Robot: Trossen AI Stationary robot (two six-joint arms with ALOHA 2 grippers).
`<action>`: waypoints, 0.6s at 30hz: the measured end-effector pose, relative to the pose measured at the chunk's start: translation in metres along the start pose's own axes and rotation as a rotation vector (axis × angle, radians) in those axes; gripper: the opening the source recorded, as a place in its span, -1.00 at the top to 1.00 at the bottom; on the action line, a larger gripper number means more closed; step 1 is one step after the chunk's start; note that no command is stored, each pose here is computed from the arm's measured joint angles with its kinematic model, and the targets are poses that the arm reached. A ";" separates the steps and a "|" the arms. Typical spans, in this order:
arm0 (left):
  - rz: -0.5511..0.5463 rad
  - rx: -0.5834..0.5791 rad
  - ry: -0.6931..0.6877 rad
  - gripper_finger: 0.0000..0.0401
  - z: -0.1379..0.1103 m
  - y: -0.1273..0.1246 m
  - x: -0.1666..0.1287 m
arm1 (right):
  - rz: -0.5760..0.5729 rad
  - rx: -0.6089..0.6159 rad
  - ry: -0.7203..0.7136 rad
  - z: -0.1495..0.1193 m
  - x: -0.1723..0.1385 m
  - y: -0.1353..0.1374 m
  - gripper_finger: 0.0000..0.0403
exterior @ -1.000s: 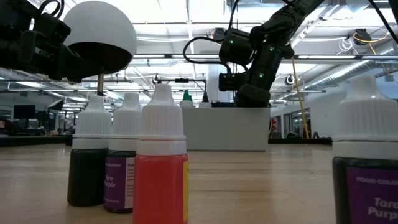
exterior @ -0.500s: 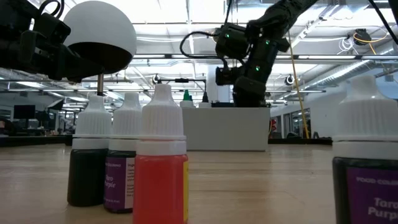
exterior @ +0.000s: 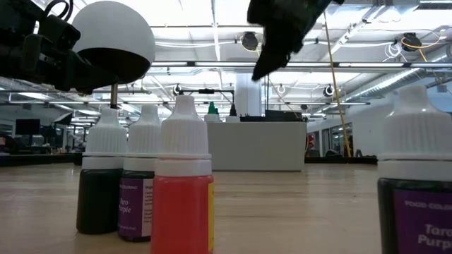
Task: Pick & Place food coloring
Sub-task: Put the right small orange food coloring bottle into the gray bin
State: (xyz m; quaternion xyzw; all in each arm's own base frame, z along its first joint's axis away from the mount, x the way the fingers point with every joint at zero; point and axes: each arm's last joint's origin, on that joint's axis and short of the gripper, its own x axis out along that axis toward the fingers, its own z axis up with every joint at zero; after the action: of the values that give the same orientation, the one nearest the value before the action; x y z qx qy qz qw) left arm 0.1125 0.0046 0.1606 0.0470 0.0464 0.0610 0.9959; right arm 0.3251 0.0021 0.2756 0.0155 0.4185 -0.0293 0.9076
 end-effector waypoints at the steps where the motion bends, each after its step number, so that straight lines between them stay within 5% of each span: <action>1: 0.000 0.000 0.000 0.77 0.000 0.000 0.000 | 0.003 -0.009 -0.012 0.000 -0.004 0.010 0.48; 9: 0.000 0.007 -0.002 0.77 0.000 0.000 0.000 | 0.155 -0.124 -0.068 -0.010 -0.011 0.085 0.96; 18: 0.000 0.001 -0.002 0.77 0.000 0.000 0.000 | 0.213 -0.213 -0.173 -0.041 -0.023 0.105 0.99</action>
State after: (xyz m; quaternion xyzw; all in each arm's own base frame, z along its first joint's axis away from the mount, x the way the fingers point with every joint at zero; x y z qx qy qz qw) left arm 0.1125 0.0046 0.1608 0.0476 0.0456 0.0612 0.9959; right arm 0.2860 0.1102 0.2669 -0.0392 0.3357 0.1104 0.9346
